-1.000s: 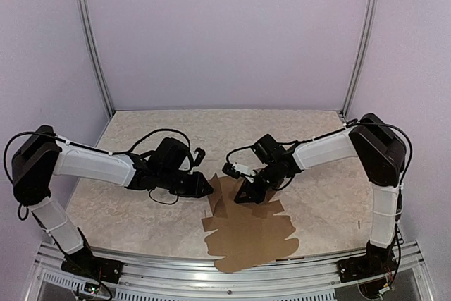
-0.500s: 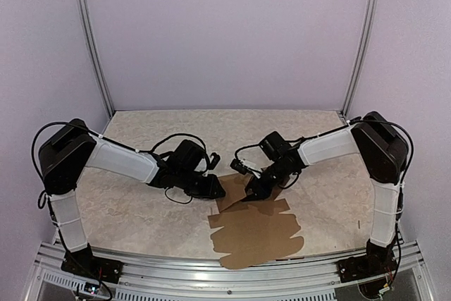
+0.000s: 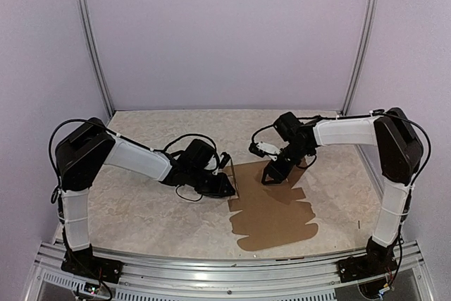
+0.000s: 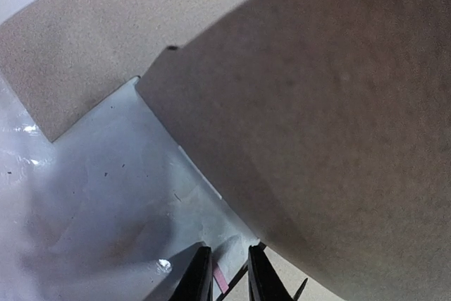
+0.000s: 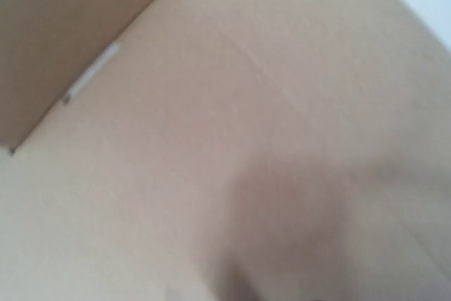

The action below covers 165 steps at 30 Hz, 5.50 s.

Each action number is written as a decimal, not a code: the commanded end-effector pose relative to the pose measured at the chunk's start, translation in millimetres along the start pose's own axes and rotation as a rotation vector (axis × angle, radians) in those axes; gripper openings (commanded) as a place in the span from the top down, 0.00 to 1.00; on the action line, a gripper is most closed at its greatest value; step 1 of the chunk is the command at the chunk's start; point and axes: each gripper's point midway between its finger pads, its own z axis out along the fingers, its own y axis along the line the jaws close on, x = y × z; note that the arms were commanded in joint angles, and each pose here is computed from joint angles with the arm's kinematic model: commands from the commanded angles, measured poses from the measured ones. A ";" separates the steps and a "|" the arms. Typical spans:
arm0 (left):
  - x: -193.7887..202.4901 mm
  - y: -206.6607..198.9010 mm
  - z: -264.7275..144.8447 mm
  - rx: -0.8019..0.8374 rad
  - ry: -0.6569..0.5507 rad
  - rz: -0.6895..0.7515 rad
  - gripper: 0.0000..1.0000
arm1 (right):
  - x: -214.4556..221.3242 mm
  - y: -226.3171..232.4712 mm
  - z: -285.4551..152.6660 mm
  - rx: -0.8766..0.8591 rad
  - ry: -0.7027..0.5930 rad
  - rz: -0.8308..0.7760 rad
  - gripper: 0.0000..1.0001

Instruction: Fold the paper box

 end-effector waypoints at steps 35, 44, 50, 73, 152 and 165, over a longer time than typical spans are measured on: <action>-62.6 -36.7 28.9 0.058 -0.031 0.131 0.85 | 105.5 29.4 -4.8 0.000 0.111 -0.254 0.95; -32.3 -0.4 66.9 0.000 0.099 0.061 0.84 | 105.3 29.8 -8.9 -0.006 0.088 -0.239 0.95; -6.2 25.7 74.7 -0.086 0.177 0.026 0.85 | 100.2 29.7 -10.4 -0.007 0.072 -0.229 0.95; -11.8 11.4 61.6 -0.084 0.195 0.074 0.88 | -12.4 -63.6 -145.7 0.232 -0.189 -0.122 0.61; -93.8 -66.8 -95.2 0.277 -0.228 0.381 1.00 | -30.4 -40.8 -254.3 0.100 -0.246 -0.349 0.34; -99.2 -121.8 -117.3 0.157 -0.288 0.877 0.98 | -60.4 -11.5 -223.2 0.011 -0.216 -0.773 0.23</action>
